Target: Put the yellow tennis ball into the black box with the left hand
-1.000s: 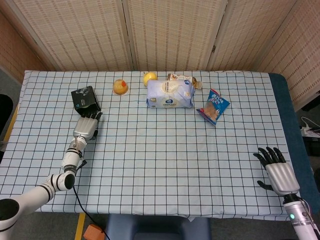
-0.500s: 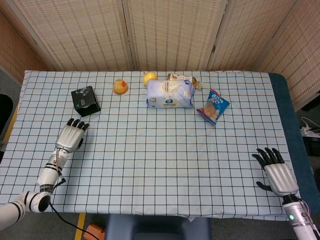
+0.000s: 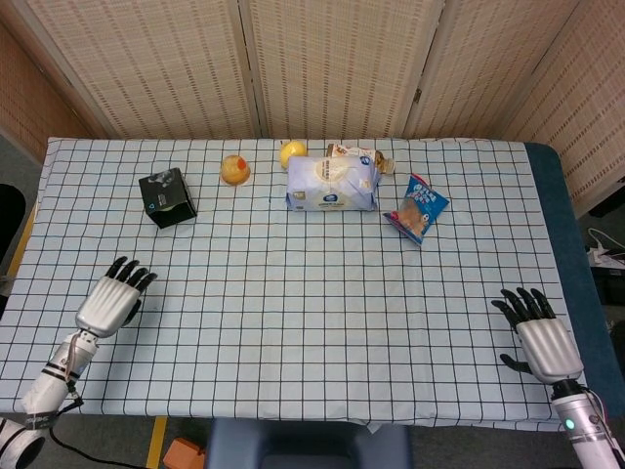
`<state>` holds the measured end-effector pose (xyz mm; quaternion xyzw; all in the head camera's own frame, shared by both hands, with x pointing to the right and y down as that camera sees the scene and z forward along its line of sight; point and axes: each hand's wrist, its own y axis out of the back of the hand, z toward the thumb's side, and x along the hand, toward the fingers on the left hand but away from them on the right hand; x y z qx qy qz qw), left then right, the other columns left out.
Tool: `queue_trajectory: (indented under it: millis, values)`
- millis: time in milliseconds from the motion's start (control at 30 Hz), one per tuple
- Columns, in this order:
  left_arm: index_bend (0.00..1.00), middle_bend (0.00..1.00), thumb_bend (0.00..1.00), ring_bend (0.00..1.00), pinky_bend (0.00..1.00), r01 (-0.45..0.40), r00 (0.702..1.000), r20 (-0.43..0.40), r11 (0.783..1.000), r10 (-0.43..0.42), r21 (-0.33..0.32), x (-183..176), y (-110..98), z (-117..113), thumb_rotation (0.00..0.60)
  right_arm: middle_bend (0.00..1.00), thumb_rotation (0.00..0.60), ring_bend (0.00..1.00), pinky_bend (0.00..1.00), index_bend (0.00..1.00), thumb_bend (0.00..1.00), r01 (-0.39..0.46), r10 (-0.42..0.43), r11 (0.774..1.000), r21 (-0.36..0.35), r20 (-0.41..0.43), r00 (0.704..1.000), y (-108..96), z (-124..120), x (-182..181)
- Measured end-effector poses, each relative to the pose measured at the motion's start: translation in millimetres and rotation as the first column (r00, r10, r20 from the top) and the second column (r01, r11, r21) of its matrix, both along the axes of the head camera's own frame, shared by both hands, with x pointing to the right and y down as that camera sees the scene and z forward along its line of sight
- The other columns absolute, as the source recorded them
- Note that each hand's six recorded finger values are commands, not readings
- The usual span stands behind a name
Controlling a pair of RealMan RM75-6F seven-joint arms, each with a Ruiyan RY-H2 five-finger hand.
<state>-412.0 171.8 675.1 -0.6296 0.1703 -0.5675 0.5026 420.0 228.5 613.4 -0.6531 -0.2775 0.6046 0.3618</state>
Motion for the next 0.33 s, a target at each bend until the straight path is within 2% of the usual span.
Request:
queue_trajectory:
  millis: [167, 333]
  values:
    - [0.25, 0.24, 0.50, 0.13, 0.13, 0.101, 0.994, 0.033, 0.995, -0.101, 0.005, -33.3, 25.7, -3.9, 0.600, 0.08, 0.600, 0.02, 0.00, 0.18, 0.06, 0.007, -0.007, 1.000, -0.007, -0.003, 1.000, 0.8, 2.4, -1.2]
    - [0.25, 0.24, 0.50, 0.13, 0.13, 0.179, 0.984, 0.004, 0.983, -0.179, 0.034, -40.5, 34.2, -13.3, 0.600, 0.08, 0.600, 0.02, 0.00, 0.18, 0.06, 0.014, -0.014, 1.000, -0.014, -0.009, 1.000, 2.5, 4.5, -2.6]
